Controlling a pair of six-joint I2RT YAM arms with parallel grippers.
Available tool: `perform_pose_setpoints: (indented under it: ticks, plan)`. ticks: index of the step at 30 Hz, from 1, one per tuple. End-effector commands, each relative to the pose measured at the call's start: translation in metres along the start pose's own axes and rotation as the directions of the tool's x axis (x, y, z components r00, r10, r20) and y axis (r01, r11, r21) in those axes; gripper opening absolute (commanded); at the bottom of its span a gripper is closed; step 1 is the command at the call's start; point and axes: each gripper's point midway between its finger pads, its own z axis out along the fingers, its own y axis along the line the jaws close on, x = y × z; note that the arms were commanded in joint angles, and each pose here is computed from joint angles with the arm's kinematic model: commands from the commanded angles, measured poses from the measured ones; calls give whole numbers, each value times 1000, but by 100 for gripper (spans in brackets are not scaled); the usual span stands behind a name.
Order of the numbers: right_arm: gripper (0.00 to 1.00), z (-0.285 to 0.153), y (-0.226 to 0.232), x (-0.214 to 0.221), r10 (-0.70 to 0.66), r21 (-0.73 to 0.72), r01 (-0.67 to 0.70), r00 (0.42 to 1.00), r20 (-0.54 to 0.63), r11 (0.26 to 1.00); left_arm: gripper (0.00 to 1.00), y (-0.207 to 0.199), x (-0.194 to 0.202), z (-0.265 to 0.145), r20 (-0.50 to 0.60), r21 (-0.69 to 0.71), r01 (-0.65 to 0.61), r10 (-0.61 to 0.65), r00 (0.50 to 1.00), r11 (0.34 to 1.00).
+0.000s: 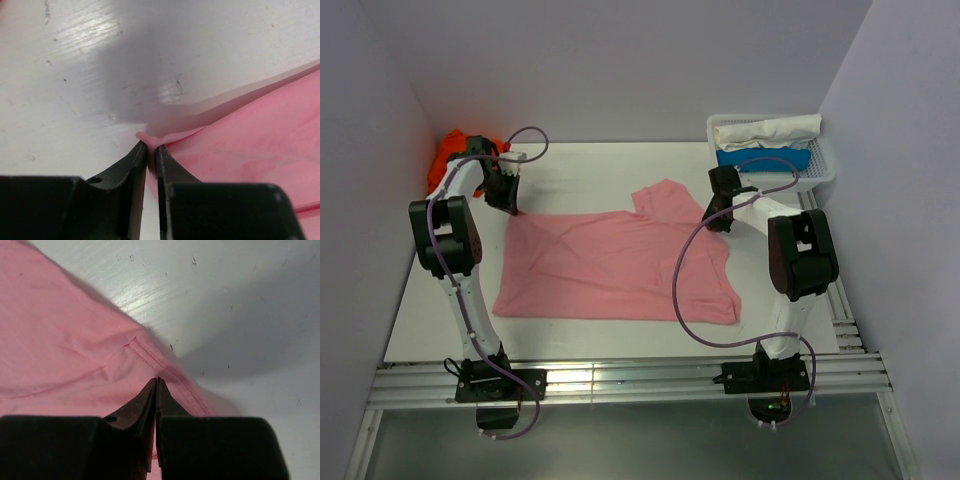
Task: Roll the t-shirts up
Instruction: Fold the tshirt
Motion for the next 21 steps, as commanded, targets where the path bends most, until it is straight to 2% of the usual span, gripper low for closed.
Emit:
perform_pose_setpoints:
  ticks: [1, 4, 10, 13, 14, 17, 21]
  plan:
    - [6, -2, -8, -3, 5, 26, -6, 1000, 18, 1000, 19, 17, -15, -9, 40, -52, 9, -7, 999, 999]
    - [5, -5, -10, -4, 8, 33, -8, 1000, 21, 999, 20, 19, -16, -9, 40, -59, 9, -6, 999, 998]
    - [4, -4, -12, -2, 14, 33, -14, 1000, 14, 999, 41, 20, -18, -12, 48, -58, 10, -7, 999, 998]
    - [16, -9, -6, -12, 6, 13, -6, 999, 40, 1000, 46, 19, -20, -13, 50, -53, 10, -7, 999, 999]
    - [23, -12, -4, -14, 0, 6, 0, 999, 46, 1000, 49, 20, -21, -12, 52, -54, 12, -9, 999, 998]
    - [34, -21, 10, -32, -19, -30, 21, 997, 78, 999, 50, 22, -25, -12, 58, -60, 17, -13, 998, 998]
    - [43, -18, 31, -54, -44, -52, 49, 996, 84, 997, 50, 22, -27, -7, 50, -47, 25, -23, 998, 999]
